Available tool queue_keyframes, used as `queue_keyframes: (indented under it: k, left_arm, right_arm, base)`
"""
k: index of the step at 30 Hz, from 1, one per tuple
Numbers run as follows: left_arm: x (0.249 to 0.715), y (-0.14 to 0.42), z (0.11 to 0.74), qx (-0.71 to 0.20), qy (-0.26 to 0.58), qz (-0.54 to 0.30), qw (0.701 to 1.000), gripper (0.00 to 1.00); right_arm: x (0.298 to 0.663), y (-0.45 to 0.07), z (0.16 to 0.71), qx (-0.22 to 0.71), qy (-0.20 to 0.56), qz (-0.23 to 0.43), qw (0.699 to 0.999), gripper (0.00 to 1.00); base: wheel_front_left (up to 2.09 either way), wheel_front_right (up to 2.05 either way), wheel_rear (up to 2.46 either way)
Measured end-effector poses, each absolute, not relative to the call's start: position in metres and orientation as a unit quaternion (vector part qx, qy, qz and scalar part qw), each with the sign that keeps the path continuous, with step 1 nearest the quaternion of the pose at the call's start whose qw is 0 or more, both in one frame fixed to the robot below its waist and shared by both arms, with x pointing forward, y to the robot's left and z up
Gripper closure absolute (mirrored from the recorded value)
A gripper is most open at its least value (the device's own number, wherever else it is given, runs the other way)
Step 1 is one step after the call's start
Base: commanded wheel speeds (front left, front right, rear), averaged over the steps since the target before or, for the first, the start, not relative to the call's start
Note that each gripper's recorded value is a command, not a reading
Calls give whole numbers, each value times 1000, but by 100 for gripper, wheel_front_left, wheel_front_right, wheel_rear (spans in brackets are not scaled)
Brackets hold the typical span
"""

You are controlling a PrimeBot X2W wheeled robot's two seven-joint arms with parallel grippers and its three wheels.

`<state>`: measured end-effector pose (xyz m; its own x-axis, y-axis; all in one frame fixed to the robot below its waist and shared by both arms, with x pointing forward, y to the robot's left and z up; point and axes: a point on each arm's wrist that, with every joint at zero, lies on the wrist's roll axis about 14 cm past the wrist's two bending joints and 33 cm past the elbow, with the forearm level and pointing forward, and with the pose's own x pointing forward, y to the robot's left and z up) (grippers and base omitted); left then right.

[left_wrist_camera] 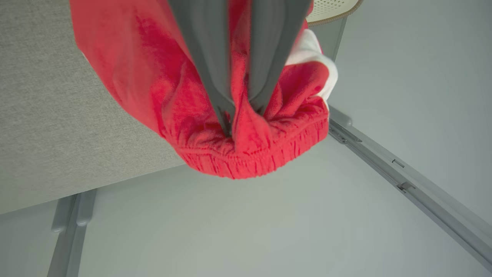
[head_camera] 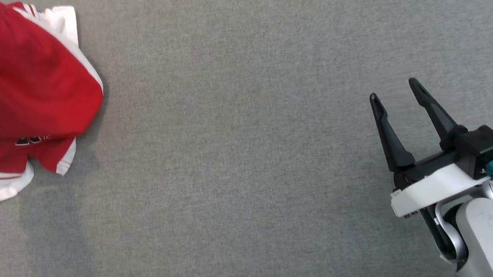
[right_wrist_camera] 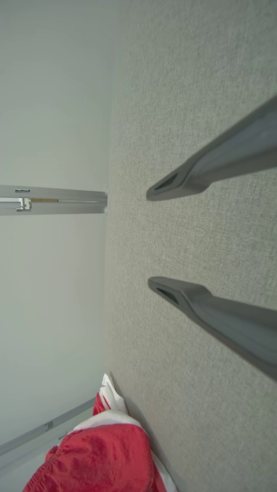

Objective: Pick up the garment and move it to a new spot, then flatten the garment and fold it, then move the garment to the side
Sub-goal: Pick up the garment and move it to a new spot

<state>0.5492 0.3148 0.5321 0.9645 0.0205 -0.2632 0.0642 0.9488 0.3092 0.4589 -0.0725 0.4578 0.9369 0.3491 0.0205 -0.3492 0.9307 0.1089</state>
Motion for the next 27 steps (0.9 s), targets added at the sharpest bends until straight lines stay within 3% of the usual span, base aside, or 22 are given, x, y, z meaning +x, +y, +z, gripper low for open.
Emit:
queue_keyframes:
  k: [8, 13, 20, 27]
  left_arm:
    - [564, 232, 627, 203, 7, -104, 974, 100]
    - [569, 146, 643, 197, -37, -194, 960, 100]
    - [534, -12, 576, 108, -12, -361, 926, 100]
    - [465, -104, 484, 27, 60, -455, 888, 100]
  right_arm:
    - [442, -107, 488, 57, -29, 132, 989, 0]
    - [427, -151, 497, 46, -38, 73, 996, 0]
    - [401, -205, 495, 36, -31, -5, 999, 0]
    - [389, -226, 495, 46, -29, -38, 998, 0]
  base:
    - [0, 0, 0]
    - [0, 0, 0]
    - [0, 0, 0]
    - [0, 0, 0]
